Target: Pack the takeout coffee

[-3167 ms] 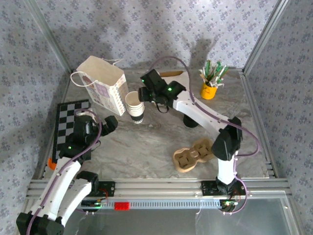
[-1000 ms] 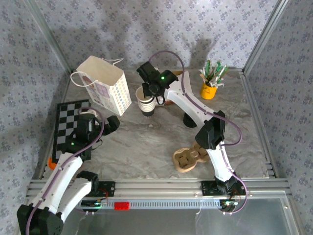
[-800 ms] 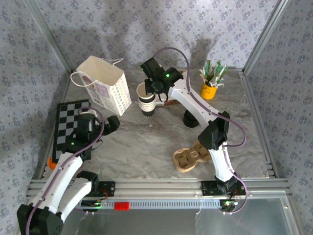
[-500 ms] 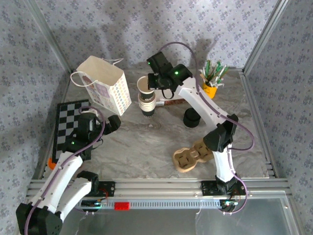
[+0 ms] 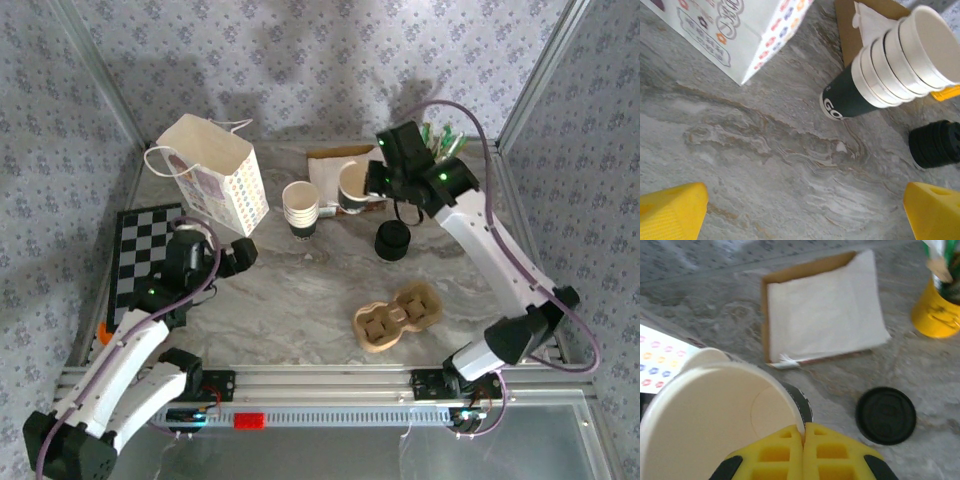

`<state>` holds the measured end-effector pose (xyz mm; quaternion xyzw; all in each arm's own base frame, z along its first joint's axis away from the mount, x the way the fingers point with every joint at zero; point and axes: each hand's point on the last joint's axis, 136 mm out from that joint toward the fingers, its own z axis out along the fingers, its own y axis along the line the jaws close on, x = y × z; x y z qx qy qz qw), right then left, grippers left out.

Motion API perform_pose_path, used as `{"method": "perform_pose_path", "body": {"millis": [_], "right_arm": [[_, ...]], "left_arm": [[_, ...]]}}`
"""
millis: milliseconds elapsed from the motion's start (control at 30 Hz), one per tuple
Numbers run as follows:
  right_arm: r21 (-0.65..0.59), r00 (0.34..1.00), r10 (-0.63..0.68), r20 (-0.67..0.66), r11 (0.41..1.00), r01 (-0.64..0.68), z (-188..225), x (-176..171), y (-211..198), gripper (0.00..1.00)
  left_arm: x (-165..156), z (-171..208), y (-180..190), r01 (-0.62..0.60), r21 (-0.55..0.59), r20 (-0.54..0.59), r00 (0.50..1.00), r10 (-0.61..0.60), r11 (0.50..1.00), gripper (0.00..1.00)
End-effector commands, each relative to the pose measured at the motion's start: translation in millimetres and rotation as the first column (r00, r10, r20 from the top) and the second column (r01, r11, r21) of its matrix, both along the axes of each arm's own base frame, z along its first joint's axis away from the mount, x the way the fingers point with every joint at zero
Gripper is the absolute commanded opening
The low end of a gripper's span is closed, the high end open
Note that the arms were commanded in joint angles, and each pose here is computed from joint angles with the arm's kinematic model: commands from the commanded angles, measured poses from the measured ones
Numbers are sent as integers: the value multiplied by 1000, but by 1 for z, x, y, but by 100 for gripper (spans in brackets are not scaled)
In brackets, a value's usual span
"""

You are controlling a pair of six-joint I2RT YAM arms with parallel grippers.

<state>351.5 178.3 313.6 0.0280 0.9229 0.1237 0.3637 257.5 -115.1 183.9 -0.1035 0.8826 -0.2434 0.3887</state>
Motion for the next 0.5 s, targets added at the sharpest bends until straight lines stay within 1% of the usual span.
{"method": "perform_pose_path", "body": {"millis": [0,133,233,267,333,367,467], "right_arm": [[6,998,-34,-46,999,34,-26,-12,-22,5],[-47,999,-32,-37,998,30,-61,-26,-38,6],[-60,997,-23,-72,998,18,-91,-37,-42,6],[-69,995,-30,-99,997,23,-108,-43,-46,6],[-45,993,-15,-118,999,9,-128,-47,-44,6],[-47,994,-3,-106,999,-2,-133,-45,-43,6],[-57,989,-9,-149,998,0,-152,-53,-45,6]], "left_arm": [[-3,11,-11,14,-30,19,1000,-13,999,100],[-6,6,-28,52,-31,20,998,-51,998,100],[-6,2,-39,76,-16,10,997,-76,997,100],[-5,0,-42,82,-9,3,997,-82,997,100],[-5,-1,-46,90,2,-2,996,-90,996,100],[-4,-2,-48,93,6,-2,996,-93,996,100],[-3,-2,-56,108,6,-2,994,-108,994,100]]}}
